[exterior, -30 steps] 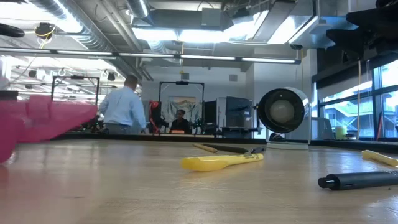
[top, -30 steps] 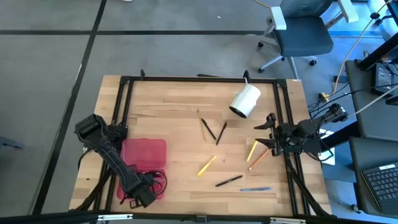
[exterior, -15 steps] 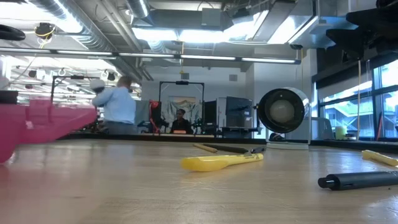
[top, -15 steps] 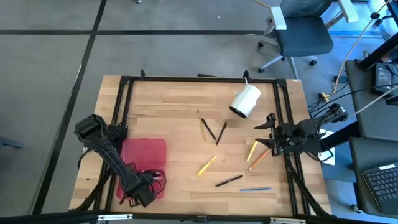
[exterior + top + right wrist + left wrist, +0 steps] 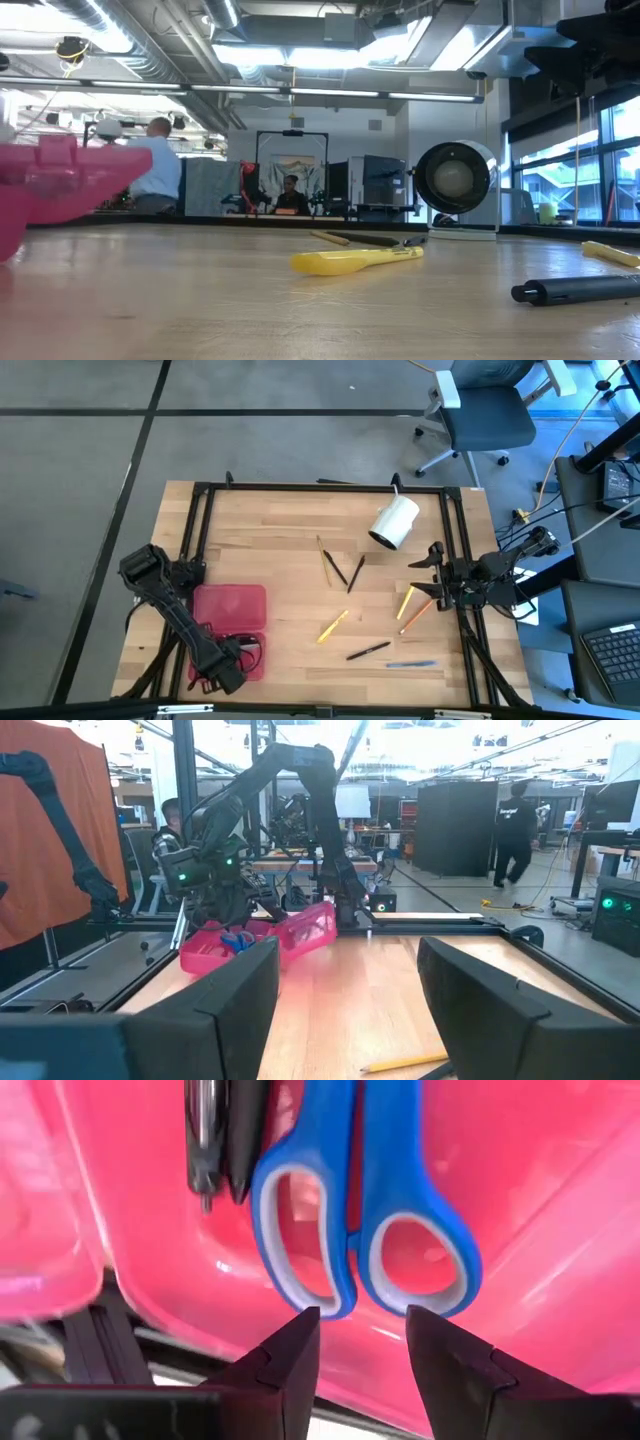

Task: Pick & place school supplies into a supply box
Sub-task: Put the orange pencil into the red supply box

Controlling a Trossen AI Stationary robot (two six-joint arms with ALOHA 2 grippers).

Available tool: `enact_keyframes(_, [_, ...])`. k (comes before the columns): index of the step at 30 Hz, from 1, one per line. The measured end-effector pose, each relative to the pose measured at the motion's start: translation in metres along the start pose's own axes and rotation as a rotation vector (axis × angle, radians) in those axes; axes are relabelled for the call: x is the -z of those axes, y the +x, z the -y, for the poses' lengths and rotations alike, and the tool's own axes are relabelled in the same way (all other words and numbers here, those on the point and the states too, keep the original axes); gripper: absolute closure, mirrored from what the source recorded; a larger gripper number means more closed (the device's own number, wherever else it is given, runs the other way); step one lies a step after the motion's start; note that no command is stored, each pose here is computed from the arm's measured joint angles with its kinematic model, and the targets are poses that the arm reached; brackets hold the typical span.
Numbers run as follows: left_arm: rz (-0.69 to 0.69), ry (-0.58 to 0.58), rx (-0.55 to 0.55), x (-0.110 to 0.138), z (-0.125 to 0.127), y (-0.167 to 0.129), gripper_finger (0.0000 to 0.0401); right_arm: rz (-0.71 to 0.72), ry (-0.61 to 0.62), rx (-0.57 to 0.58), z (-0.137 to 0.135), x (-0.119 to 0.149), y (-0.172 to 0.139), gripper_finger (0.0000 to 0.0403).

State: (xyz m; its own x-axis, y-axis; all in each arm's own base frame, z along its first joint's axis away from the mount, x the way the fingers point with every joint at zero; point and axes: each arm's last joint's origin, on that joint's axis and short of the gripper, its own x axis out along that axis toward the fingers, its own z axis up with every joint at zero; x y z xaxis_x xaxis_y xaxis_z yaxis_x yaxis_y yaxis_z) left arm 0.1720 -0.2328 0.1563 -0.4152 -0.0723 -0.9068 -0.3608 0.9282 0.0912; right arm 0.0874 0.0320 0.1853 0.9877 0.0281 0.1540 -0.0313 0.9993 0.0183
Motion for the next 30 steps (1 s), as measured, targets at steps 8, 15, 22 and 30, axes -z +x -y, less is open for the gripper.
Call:
enact_keyframes(8, [0.007, -0.025, 0.031, 0.009, -0.006, -0.012, 0.0262, 0.000, 0.000, 0.000, 0.000, 0.000, 0.000, 0.0161])
enact_keyframes(15, [0.076, -0.139, 0.036, 0.024, -0.027, -0.037, 0.0262, 0.000, 0.000, 0.000, 0.000, 0.000, 0.000, 0.0161])
enact_keyframes(22, [0.593, -0.229, 0.087, 0.018, -0.053, -0.073, 0.0262, 0.000, -0.006, 0.000, 0.000, 0.000, 0.000, 0.0161])
enact_keyframes(30, [1.039, -0.152, -0.011, -0.030, -0.076, -0.111, 0.0262, -0.004, -0.053, -0.001, 0.000, 0.000, 0.000, 0.0161])
